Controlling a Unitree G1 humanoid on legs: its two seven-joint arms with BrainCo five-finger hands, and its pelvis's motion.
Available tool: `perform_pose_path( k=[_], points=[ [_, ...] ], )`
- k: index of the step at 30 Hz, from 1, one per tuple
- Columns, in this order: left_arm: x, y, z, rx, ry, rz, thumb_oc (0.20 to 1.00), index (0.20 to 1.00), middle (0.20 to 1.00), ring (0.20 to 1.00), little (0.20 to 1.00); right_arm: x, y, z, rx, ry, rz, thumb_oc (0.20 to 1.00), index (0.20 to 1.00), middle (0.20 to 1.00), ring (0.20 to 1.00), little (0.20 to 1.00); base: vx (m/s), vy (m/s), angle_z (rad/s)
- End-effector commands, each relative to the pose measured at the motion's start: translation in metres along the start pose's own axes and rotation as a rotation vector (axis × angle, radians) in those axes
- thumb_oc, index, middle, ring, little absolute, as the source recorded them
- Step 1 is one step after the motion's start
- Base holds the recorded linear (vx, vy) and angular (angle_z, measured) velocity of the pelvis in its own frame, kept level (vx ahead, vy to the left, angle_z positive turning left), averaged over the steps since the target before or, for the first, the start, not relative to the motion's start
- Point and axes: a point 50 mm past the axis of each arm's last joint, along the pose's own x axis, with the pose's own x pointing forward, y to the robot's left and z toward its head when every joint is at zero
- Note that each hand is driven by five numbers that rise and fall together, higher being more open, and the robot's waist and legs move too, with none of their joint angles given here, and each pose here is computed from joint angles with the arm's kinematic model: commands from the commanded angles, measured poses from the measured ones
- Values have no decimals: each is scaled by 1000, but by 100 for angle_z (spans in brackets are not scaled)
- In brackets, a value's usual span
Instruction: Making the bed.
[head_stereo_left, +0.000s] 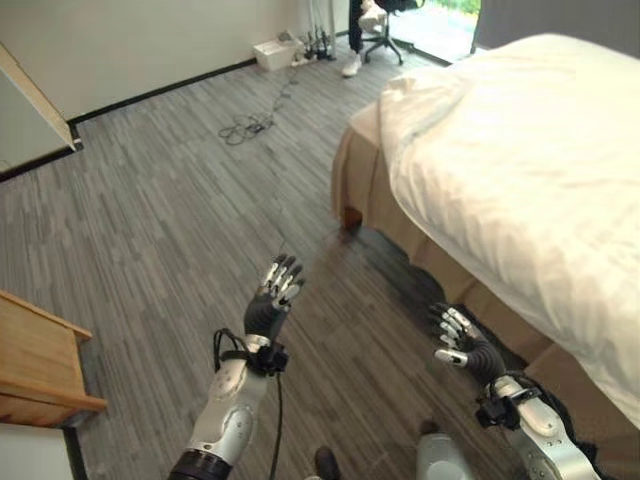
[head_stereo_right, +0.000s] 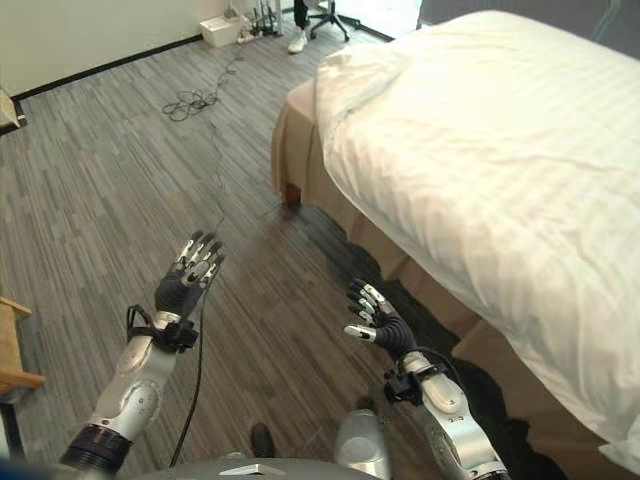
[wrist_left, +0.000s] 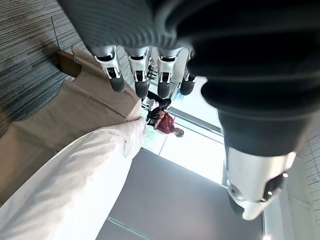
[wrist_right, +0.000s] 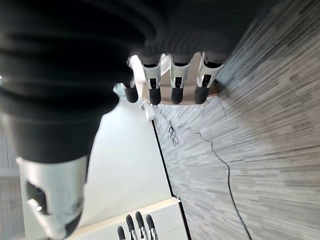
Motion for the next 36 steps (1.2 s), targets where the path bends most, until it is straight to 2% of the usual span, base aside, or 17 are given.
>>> perform_pose_path(
  k=[1, 9, 17, 24, 33, 36],
  points=[
    [16, -19, 18, 101, -102, -118, 1000, 1000, 1000, 1000, 1000, 6, -8, 27, -25, -134, -7, 1000, 1000, 1000, 1000, 1000, 20, -2, 45],
    [7, -15, 8, 65, -49, -108, 1000, 1000, 1000, 1000, 1000, 1, -20, 29, -80, -128, -53, 1000, 1000, 1000, 1000, 1000, 97, -35, -1],
    [7, -16, 16, 76, -79, -110, 1000, 1000, 1000, 1000, 1000, 3, -15, 25, -37, -117, -29, 1000, 1000, 1000, 1000, 1000, 64, -14, -3],
    [20, -35, 29, 149, -128, -192, 1000, 1000, 1000, 1000, 1000, 26, -2, 42, -73, -189, 39, 1000, 1000, 1000, 1000, 1000, 35, 51, -13],
    [30, -44, 33, 163, -155, -231, 1000, 1000, 1000, 1000, 1000, 25, -13, 41, -84, -183, -33, 1000, 1000, 1000, 1000, 1000, 312, -108, 46],
    [32, -49, 29, 85, -136, -261, 1000, 1000, 1000, 1000, 1000, 17, -19, 42, -67, -187, -54, 1000, 1000, 1000, 1000, 1000, 360, -291, 25]
  ],
)
